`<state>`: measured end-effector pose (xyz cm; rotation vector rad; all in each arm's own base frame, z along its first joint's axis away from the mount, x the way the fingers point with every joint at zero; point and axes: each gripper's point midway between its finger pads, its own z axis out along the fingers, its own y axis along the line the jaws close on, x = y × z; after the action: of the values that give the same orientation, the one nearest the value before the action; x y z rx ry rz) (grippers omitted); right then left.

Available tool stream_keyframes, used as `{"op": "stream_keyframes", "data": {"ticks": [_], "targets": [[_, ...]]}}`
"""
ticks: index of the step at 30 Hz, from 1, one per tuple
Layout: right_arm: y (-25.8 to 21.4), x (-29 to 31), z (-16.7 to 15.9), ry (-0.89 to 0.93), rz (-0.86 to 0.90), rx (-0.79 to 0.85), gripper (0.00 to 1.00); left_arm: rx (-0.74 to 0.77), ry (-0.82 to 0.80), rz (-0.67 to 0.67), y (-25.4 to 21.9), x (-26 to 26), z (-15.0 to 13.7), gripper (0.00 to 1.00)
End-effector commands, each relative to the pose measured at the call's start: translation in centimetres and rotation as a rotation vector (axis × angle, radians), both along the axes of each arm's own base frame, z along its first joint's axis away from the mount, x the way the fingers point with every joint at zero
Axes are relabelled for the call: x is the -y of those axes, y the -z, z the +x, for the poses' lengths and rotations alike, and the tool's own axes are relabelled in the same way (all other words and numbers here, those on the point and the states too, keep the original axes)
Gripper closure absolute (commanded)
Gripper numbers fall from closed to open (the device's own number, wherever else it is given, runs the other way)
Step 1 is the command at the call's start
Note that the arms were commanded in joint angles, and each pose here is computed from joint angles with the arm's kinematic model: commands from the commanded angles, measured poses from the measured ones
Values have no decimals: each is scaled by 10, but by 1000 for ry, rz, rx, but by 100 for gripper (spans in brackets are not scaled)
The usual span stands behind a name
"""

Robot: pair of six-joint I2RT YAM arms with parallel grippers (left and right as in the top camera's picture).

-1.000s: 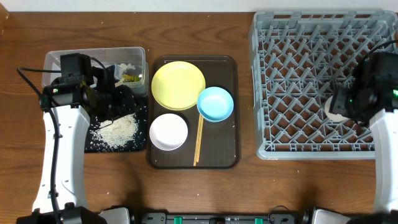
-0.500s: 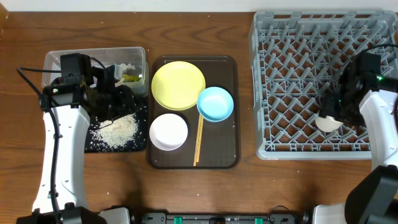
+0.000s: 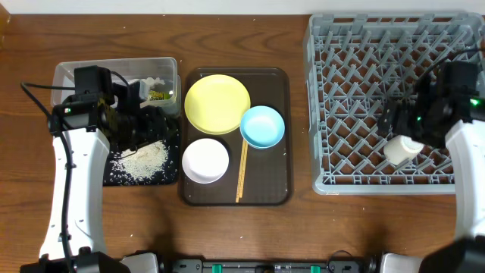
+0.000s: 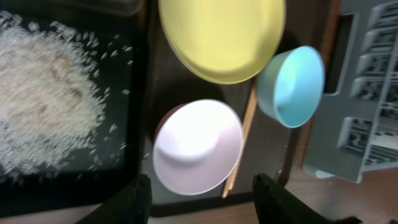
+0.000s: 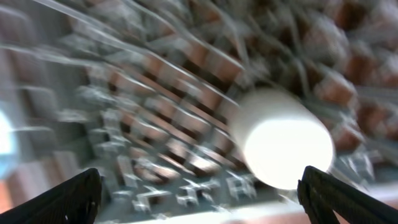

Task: Sort waste into correct bins and load items into the dishwasher rack
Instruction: 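Place the white cup upside down in the dish rack with the right gripper, then grasp the light-blue bowl with the right gripper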

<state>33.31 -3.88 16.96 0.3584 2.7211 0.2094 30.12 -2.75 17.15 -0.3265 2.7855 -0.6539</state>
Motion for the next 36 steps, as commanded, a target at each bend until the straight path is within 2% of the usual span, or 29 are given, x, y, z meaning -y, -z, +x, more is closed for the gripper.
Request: {"op": "stream_keyframes", "data": {"ticks": [1, 7, 12, 15, 20, 26, 28, 30, 36], "targets": [[-58, -59, 13, -188, 181, 215, 1, -31, -22, 97, 6, -16, -7, 45], [-74, -136, 18, -442, 206, 311, 1, -127, -125, 219, 18, -40, -20, 44], [-56, -194, 22, -605, 142, 306, 2, -136, -132, 227, 18, -41, -22, 44], [-34, -216, 29, -642, 80, 281, 4, -137, -131, 226, 18, -41, -22, 44], [13, -243, 41, -685, 7, 211, 16, -136, -132, 226, 18, -41, -22, 44], [74, -250, 57, -593, -46, 110, 19, -139, -139, 223, 18, -41, -22, 44], [91, -254, 61, -574, -40, 86, 28, -140, -139, 222, 18, -41, -23, 44], [105, -255, 62, -548, -31, 56, 32, -142, -139, 221, 18, -41, -23, 44], [131, -260, 55, -545, 6, -14, 57, -167, -150, 214, 19, -40, -28, 44]]}}
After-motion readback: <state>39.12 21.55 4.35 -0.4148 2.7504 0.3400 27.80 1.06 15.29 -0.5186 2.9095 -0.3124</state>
